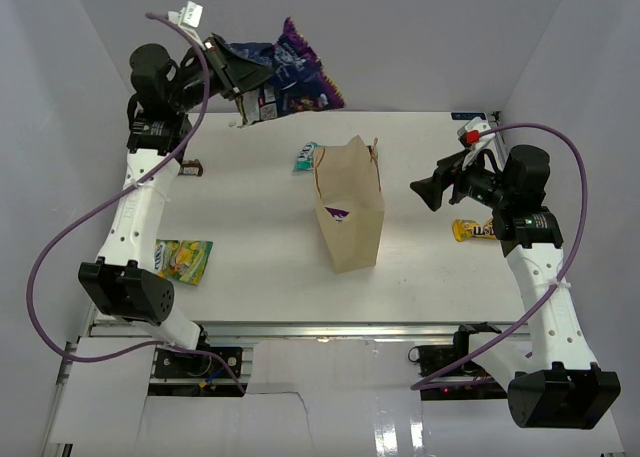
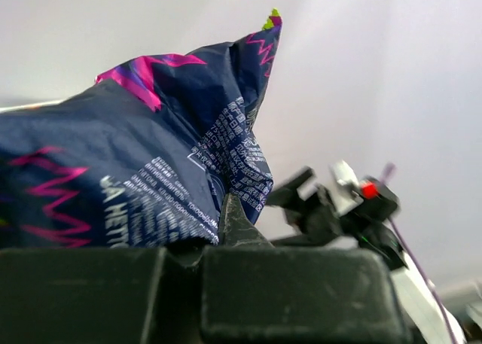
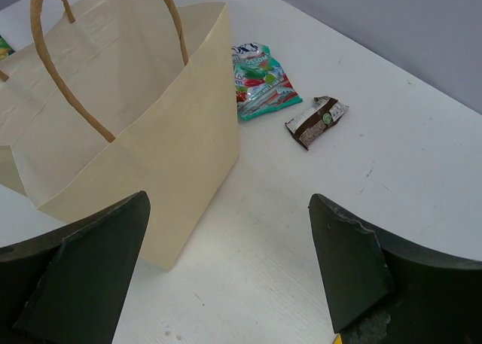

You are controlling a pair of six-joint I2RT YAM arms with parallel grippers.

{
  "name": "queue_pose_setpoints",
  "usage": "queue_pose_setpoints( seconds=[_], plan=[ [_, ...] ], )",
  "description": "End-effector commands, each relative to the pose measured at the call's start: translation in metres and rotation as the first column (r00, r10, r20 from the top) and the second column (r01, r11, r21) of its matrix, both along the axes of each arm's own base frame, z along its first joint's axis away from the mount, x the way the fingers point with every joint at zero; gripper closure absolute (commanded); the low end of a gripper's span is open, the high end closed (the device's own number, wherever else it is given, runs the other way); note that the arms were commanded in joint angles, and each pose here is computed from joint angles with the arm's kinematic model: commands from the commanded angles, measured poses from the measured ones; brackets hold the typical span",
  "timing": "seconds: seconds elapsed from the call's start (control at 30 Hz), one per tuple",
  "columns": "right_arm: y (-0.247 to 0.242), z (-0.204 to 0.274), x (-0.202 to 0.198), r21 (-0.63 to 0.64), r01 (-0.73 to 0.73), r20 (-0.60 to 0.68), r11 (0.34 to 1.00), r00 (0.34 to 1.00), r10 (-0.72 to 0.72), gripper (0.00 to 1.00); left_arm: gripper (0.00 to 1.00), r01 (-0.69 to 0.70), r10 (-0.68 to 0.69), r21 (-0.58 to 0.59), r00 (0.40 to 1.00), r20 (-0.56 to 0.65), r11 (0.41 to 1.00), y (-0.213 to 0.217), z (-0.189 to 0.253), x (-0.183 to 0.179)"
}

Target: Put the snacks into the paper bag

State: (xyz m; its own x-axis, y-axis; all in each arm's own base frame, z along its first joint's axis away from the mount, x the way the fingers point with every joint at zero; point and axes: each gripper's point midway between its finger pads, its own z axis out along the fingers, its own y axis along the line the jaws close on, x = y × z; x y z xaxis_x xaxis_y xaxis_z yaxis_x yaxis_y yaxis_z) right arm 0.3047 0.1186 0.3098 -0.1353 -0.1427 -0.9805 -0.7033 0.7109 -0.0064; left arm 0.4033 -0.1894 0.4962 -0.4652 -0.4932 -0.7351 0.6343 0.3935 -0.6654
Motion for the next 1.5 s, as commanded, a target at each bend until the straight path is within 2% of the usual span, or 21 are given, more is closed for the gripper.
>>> queue_pose_setpoints(
  seconds=[0.0, 0.2, 0.33, 0.53, 0.57, 0.7, 0.97, 1.13, 1.27, 1.47],
  plan=[
    [-0.003, 0.016, 0.000, 0.002, 0.016, 0.064, 1.000, 0.998, -0.016, 0.08, 1.00, 0.117, -0.109, -0.025, 0.970, 0.215, 0.993, -0.031, 0.064, -0.041],
    [-0.004, 0.013, -0.002, 0.001, 0.024, 0.061, 1.000, 0.998, -0.024, 0.08, 1.00, 0.237, -0.231, 0.007, 0.942, 0.245, 0.972, -0.074, 0.064, -0.055],
    [-0.005, 0.012, -0.003, -0.001, 0.028, 0.062, 1.000, 0.998, -0.028, 0.08, 1.00, 0.261, -0.268, 0.063, 0.917, 0.294, 0.963, -0.082, 0.061, -0.063],
    [-0.014, 0.011, 0.000, -0.001, 0.052, 0.060, 0.999, 0.997, -0.052, 0.08, 1.00, 0.213, -0.243, 0.127, 0.916, 0.318, 0.969, -0.078, 0.067, -0.062],
    [-0.014, 0.011, 0.000, -0.002, 0.052, 0.061, 0.999, 0.997, -0.052, 0.08, 1.00, 0.186, -0.223, 0.137, 0.905, 0.362, 0.973, -0.075, 0.078, -0.066],
    [-0.014, 0.010, 0.000, -0.004, 0.052, 0.061, 0.999, 0.997, -0.052, 0.08, 1.00, 0.125, -0.179, 0.157, 0.900, 0.398, 0.980, -0.067, 0.085, -0.068],
    [-0.010, 0.018, -0.001, 0.003, 0.028, 0.087, 1.000, 0.996, -0.028, 0.08, 1.00, 0.035, -0.121, 0.224, 0.916, 0.382, 0.974, -0.055, 0.072, -0.070],
    [0.001, 0.050, -0.002, 0.088, -0.007, 0.103, 0.996, 0.995, -0.002, 0.07, 1.00, 0.027, -0.130, 0.261, 0.914, 0.385, 0.965, -0.055, 0.062, -0.071],
    [0.020, 0.069, -0.008, 0.184, -0.061, 0.033, 0.981, 0.998, 0.056, 0.05, 1.00, 0.020, -0.136, 0.277, 0.904, 0.406, 0.961, -0.057, 0.064, -0.071],
    [0.055, 0.086, -0.021, 0.245, -0.133, 0.004, 0.960, 0.991, 0.136, 0.04, 1.00, 0.037, -0.164, 0.294, 0.893, 0.420, 0.955, -0.065, 0.063, -0.077]
  ],
)
